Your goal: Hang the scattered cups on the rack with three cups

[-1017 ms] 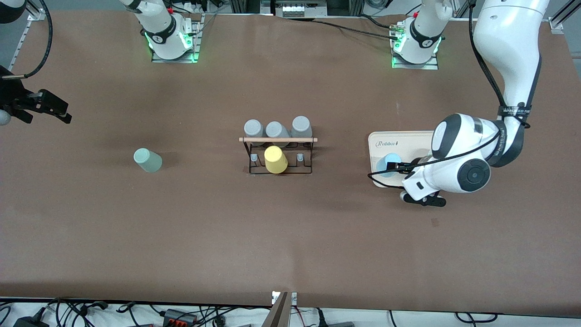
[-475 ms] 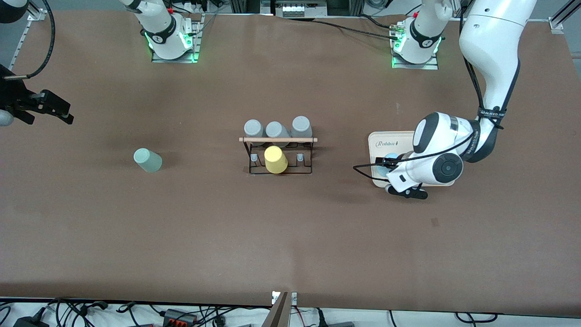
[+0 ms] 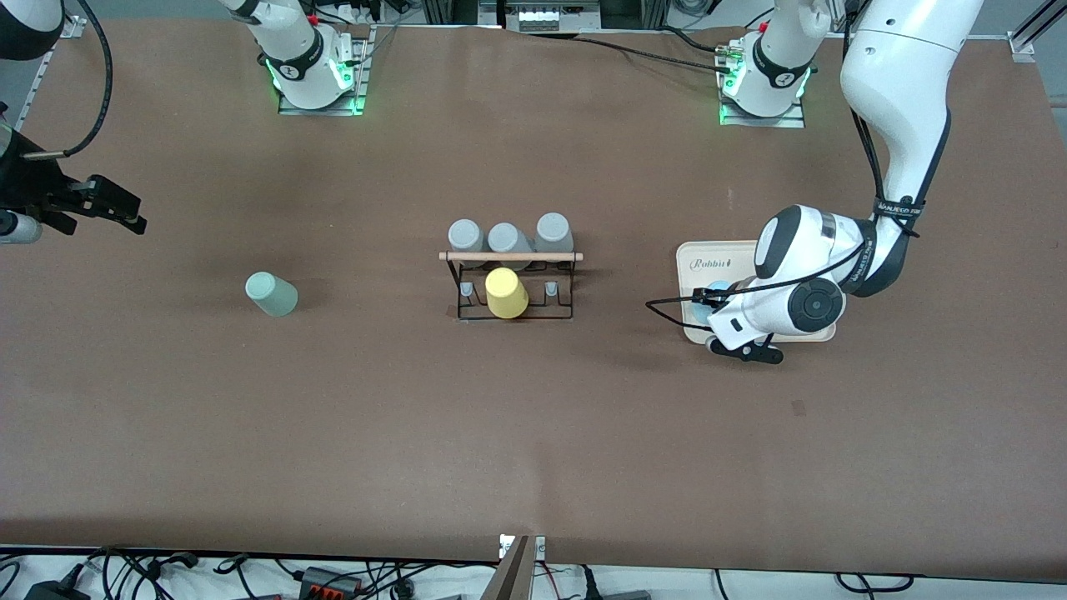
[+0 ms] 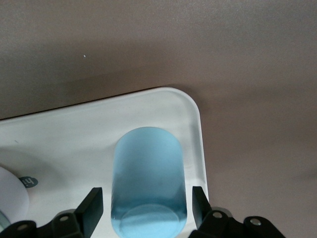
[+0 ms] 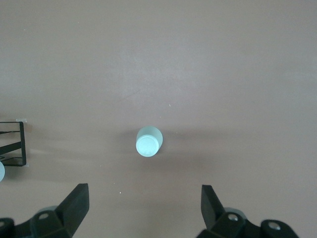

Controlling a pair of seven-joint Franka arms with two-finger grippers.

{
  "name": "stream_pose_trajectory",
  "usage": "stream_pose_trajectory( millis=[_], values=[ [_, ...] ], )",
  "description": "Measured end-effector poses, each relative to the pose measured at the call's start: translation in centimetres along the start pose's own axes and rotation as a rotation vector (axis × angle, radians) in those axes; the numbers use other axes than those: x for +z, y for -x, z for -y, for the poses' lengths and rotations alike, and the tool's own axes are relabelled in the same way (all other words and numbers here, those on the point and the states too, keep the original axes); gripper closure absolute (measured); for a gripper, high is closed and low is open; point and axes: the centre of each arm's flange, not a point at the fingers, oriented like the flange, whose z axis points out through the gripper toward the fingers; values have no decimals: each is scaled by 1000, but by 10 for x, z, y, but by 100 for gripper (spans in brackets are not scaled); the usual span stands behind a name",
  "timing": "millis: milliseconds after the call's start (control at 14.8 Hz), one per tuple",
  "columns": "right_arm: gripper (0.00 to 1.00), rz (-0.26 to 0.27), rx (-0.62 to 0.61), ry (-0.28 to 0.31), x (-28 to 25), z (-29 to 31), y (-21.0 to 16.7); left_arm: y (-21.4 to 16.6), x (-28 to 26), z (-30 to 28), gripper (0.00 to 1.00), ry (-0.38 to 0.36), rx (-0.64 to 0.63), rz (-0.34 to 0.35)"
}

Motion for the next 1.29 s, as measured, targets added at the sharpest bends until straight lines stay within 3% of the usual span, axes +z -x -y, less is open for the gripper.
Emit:
stream_pose_trajectory(
  millis=[203,407,746,814,1085,1288],
  values=[
    [0,10,1,0,9,0,-4,0,-3,0,36,-4,2,-5],
    [0,2,0,1,11,0,-7,0,-28,-13,36,-7,21,-30],
    [0,0,-21,0,10,12,-7,1,-122,-49,36,-17,64,-48],
    [0,2,-28,0,11,15,-8,1,-129,-51,36,0,60,-55],
    [0,40,-53,-1,32,30,-15,-1,-156,-89,36,201,7,-79],
    [0,52,-54,-1,39,31,-17,-3,-175,-160,36,251,-125,-110]
  ],
)
